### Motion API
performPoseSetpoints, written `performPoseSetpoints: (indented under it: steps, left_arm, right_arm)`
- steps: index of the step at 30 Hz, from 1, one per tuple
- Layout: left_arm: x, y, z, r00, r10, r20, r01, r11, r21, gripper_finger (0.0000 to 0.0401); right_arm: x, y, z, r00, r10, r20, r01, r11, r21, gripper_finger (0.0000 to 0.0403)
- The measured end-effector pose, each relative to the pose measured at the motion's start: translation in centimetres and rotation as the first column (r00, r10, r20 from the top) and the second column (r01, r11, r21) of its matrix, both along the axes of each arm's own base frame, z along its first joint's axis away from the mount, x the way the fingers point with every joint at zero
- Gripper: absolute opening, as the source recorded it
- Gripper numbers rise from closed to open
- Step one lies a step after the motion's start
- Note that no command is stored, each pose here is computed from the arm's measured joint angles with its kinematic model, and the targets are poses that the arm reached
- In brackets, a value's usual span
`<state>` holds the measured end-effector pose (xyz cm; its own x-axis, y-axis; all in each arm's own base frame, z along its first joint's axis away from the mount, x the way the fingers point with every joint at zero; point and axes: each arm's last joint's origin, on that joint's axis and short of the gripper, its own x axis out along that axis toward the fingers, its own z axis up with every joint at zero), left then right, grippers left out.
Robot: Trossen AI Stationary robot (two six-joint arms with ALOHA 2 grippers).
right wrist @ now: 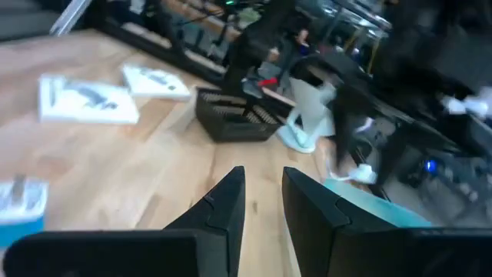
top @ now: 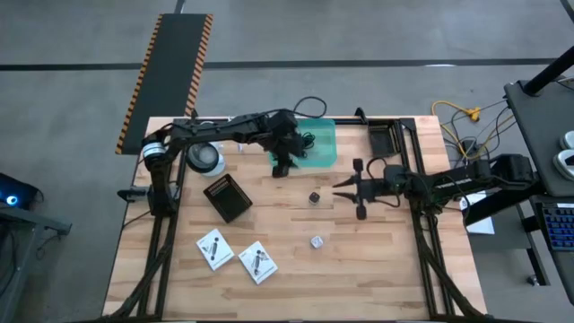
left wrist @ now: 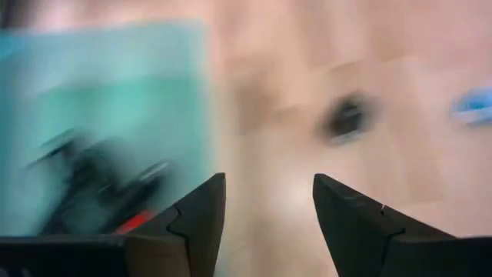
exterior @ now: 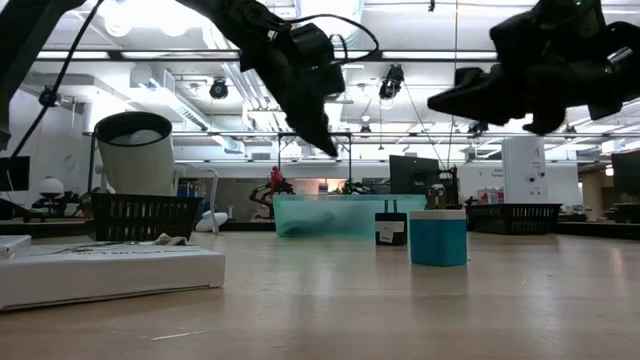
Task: Pick and place items into bin
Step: Put the black charger adapter into the left black basket
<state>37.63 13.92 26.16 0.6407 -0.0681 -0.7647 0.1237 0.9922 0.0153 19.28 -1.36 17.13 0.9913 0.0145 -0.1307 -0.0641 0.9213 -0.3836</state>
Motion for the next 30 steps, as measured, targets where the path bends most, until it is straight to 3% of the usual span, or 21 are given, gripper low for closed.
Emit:
performPoseSetpoints:
  steps: [3,6,13,15,21,26,30]
  left_arm:
    - [0.3,-1.2,0.2,0.987,-0.145,0.072,0.153,0.980,-0.127,0.0180]
    - [0.8,-2.6,0.1,0.966,-0.240,0.096,0.249,0.965,-0.088,0.0180]
    - [3.3,-6.2,-1.1,0.889,-0.431,0.156,0.427,0.902,0.062,0.0180]
    - [4.0,-7.0,-1.6,0.879,-0.452,0.153,0.438,0.891,0.119,0.0180]
    - [5.3,-8.0,-3.7,0.876,-0.466,0.125,0.450,0.883,0.135,0.0180]
    - [6.6,-7.7,-5.9,0.885,-0.451,0.112,0.422,0.881,0.215,0.0180]
    - [6.8,-7.6,-7.3,0.893,-0.444,0.075,0.424,0.885,0.193,0.0180]
  right_arm:
    - [0.3,-0.3,0.7,0.995,-0.094,0.023,0.092,0.991,0.095,0.0075]
    - [0.5,-0.5,0.9,0.983,-0.183,0.022,0.177,0.968,0.179,0.0069]
    - [0.5,-0.5,0.6,0.983,-0.183,-0.003,0.179,0.960,0.214,0.0066]
    - [0.4,-0.5,0.4,0.983,-0.184,-0.026,0.185,0.956,0.225,0.0066]
    - [0.2,-0.5,0.8,0.983,-0.185,-0.007,0.181,0.956,0.229,0.0066]
    - [-0.2,-0.4,0.9,0.983,-0.182,-0.015,0.181,0.960,0.214,0.0066]
    - [-0.4,-0.4,0.9,0.983,-0.181,-0.031,0.183,0.961,0.209,0.0066]
